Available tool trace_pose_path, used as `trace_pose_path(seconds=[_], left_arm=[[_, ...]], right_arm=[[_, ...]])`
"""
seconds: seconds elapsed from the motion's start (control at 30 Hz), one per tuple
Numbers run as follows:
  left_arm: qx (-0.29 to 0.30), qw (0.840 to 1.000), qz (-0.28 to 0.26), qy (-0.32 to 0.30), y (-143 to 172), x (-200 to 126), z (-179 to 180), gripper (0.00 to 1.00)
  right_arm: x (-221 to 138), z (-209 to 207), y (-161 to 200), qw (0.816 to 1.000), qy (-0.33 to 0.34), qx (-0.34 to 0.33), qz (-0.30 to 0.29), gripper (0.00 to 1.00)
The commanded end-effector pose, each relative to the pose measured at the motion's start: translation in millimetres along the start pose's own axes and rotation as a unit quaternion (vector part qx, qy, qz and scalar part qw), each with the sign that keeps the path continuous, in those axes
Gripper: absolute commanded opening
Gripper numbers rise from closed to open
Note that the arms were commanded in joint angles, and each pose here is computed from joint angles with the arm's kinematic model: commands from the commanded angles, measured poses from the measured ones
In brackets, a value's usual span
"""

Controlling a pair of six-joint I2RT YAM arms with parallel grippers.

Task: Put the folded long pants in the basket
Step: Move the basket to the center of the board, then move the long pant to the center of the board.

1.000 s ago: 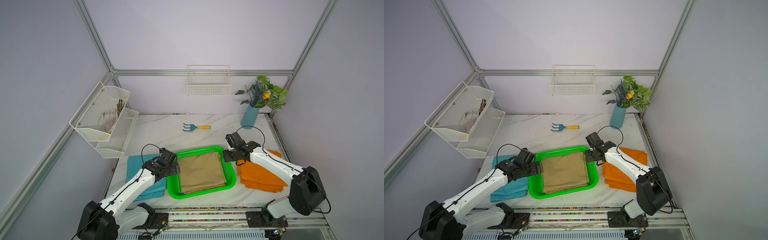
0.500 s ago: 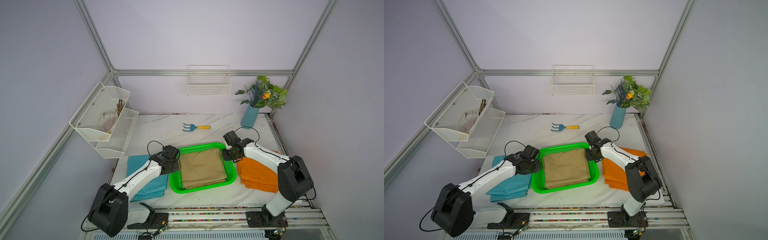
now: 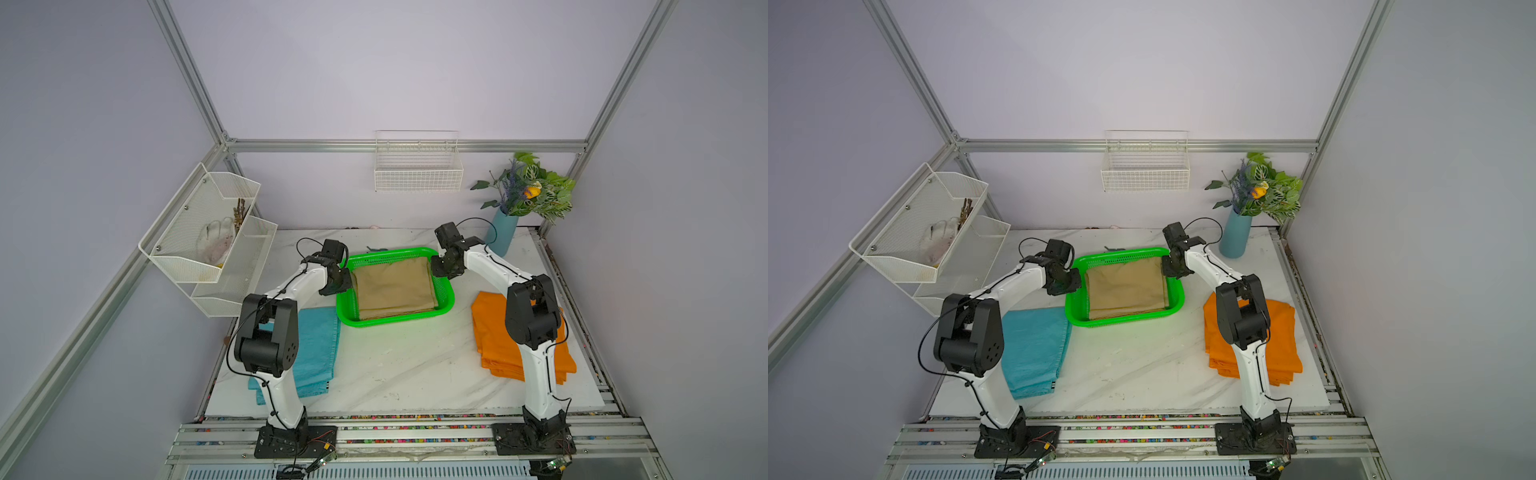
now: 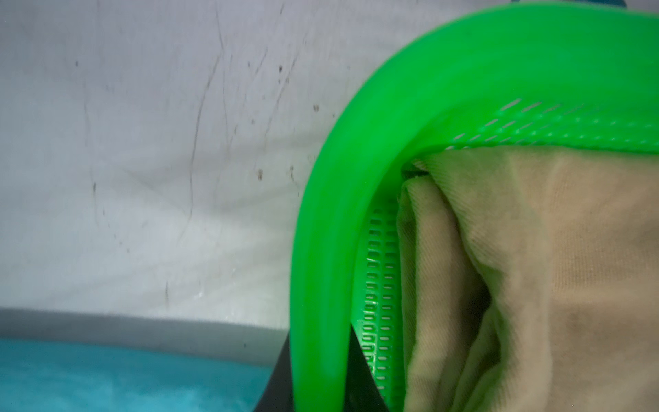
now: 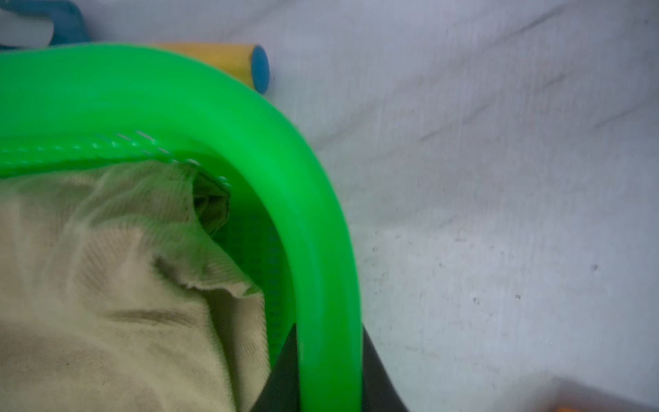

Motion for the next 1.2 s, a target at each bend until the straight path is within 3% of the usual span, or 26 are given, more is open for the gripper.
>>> trace_pose_path(seconds=[0.0, 0.13, 0.2, 0.23, 0.27, 0.3, 0.33, 0.37, 0.5, 0.6, 0.77, 0.9, 1.0, 1.17], left_arm=[[-0.003, 0.998, -0.019, 0.06, -20.6, 12.5, -35.6, 0.0], [-0.02, 0.997, -0.012, 0.07, -35.5, 27.6, -40.0, 0.06], [-0.026, 0.997, -0.009, 0.078, -40.5, 27.4, -41.3, 0.18], [-0.025, 0.996, -0.01, 0.08, -42.6, 25.5, -41.5, 0.29], [-0.021, 0.997, -0.012, 0.08, -45.1, 21.5, -41.1, 0.43], [-0.019, 0.997, -0.016, 0.072, -46.8, 17.6, -39.2, 0.62], [-0.017, 0.998, -0.027, 0.061, -49.6, 10.2, -37.0, 0.84], [-0.012, 0.998, -0.039, 0.053, -52.6, 1.6, -35.4, 1.0], [0.003, 0.994, -0.093, 0.05, -67.3, -41.1, -34.0, 1.0], [0.001, 0.988, -0.132, 0.082, -72.6, -82.1, -39.8, 1.0], [0.032, 0.974, -0.154, 0.165, -40.6, -123.9, -75.6, 1.0], [0.054, 0.96, -0.108, 0.251, 10.4, -125.8, -123.3, 1.0], [0.064, 0.943, -0.055, 0.323, 49.9, -117.7, -161.4, 1.0], [0.114, 0.907, 0.042, 0.404, 97.8, -99.0, -217.3, 1.0]], right_arm=[[7.7, 30.7, -22.3, 0.998, -0.041, 0.03, -0.036, 0.17], [19.4, 33.0, -35.4, 0.996, -0.077, 0.03, -0.041, 0.22], [18.7, 28.1, -39.2, 0.995, -0.081, 0.043, -0.043, 0.29], [14.3, 25.0, -41.1, 0.994, -0.082, 0.049, -0.046, 0.37], [10.0, 21.4, -42.8, 0.994, -0.085, 0.056, -0.049, 0.52], [4.8, 18.5, -44.3, 0.992, -0.093, 0.06, -0.052, 0.7], [-3.6, 14.7, -47.5, 0.99, -0.107, 0.066, -0.057, 0.95], [-13.7, 9.5, -50.4, 0.988, -0.117, 0.072, -0.064, 0.99], [-61.7, -11.0, -53.9, 0.984, -0.117, 0.087, -0.103, 0.99], [-94.6, -36.9, -36.1, 0.983, -0.087, 0.115, -0.116, 0.99], [-118.3, -85.9, 34.8, 0.979, -0.053, 0.178, -0.08, 0.94], [-116.6, -110.0, 100.5, 0.973, -0.006, 0.228, -0.036, 0.86], [-120.0, -121.7, 141.6, 0.963, 0.03, 0.269, -0.019, 0.75], [-109.6, -138.6, 185.1, 0.948, 0.058, 0.314, -0.01, 0.45]])
Point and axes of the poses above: each gripper's point midway between its finger pads, its own x axis out along the fingers, its own z axis along the line the jaws close on, y = z × x, the point moved 9 cm from there along -x, back along the fingers, and after that the axes turned 8 degrees about -x, right-handed, at the moved point
